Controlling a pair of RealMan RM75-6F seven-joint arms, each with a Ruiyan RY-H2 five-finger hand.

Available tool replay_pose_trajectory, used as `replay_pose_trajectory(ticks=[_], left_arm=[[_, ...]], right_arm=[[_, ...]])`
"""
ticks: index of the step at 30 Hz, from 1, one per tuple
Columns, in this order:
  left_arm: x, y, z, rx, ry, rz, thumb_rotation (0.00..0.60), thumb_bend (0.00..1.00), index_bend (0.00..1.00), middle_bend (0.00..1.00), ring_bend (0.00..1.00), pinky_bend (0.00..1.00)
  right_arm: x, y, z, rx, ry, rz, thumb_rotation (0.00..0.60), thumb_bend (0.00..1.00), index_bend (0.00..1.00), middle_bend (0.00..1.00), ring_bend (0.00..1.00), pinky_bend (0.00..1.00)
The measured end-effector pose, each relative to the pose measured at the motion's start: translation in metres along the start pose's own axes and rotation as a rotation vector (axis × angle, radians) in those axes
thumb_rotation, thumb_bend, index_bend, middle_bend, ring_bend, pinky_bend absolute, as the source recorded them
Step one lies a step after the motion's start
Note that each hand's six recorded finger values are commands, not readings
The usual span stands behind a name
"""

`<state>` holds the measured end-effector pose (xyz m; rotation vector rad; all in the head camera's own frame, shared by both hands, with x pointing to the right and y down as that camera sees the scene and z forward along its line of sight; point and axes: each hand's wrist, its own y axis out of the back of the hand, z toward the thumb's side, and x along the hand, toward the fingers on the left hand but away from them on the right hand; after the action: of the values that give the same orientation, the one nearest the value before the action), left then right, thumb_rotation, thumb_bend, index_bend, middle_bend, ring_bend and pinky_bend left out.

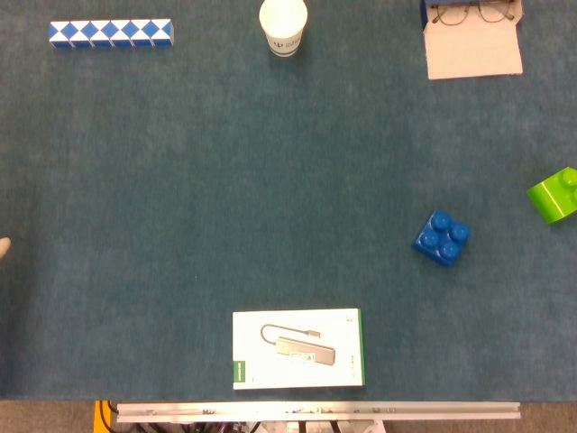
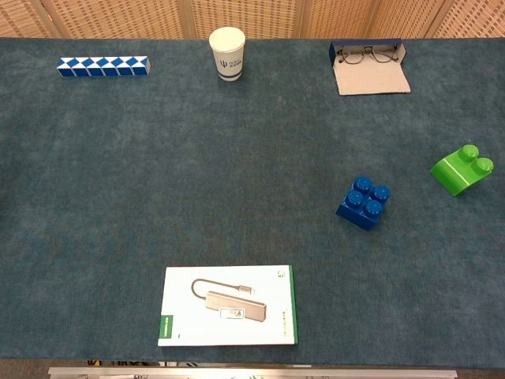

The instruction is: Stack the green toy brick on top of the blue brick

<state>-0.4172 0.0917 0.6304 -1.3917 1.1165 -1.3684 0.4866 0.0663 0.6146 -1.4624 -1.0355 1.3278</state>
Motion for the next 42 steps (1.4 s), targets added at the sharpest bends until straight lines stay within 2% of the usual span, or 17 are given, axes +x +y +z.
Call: replay_pose_trajectory(ticks=[15, 20, 23, 26, 29, 36, 42], left_arm=[[-0.005, -0.003, -0.003, 0.000, 0.019, -0.013, 0.600, 0.08, 0.44, 0.36, 0.26, 0.33], [-0.006, -0.003, -0.004, -0.001, 0.021, -0.014, 0.600, 0.08, 0.44, 0.36, 0.26, 0.33], [-0.007, -0.004, -0.006, 0.000, 0.029, -0.018, 0.600, 0.08, 0.44, 0.36, 0.26, 0.33], [-0.008, -0.005, -0.008, 0.003, 0.038, -0.023, 0.600, 0.08, 0.44, 0.36, 0.26, 0.33], [-0.009, -0.003, -0.009, 0.005, 0.044, -0.015, 0.600, 0.08, 0.44, 0.36, 0.26, 0.33], [-0.009, -0.001, -0.012, 0.009, 0.058, -0.007, 0.600, 0.08, 0.44, 0.36, 0.26, 0.33], [-0.009, 0.000, -0.012, 0.003, 0.056, -0.006, 0.600, 0.08, 0.44, 0.36, 0.26, 0.33]], right_arm=[[-0.007, -0.011, 0.004, -0.010, 0.016, 0.052, 0.600, 0.34, 0.40, 0.36, 0.29, 0.44], [-0.007, -0.012, 0.011, -0.021, 0.046, 0.072, 0.600, 0.34, 0.40, 0.35, 0.27, 0.44], [-0.009, -0.012, 0.014, -0.014, 0.076, 0.105, 0.600, 0.34, 0.40, 0.31, 0.23, 0.44], [-0.013, -0.011, 0.015, 0.012, 0.105, 0.157, 0.600, 0.32, 0.40, 0.25, 0.18, 0.38], [-0.020, -0.007, 0.018, 0.051, 0.140, 0.215, 0.600, 0.24, 0.38, 0.20, 0.12, 0.32], [-0.038, -0.001, 0.026, 0.158, 0.195, 0.321, 0.600, 0.10, 0.25, 0.09, 0.01, 0.18], [-0.047, -0.002, 0.027, 0.248, 0.185, 0.384, 0.600, 0.05, 0.18, 0.04, 0.00, 0.12]])
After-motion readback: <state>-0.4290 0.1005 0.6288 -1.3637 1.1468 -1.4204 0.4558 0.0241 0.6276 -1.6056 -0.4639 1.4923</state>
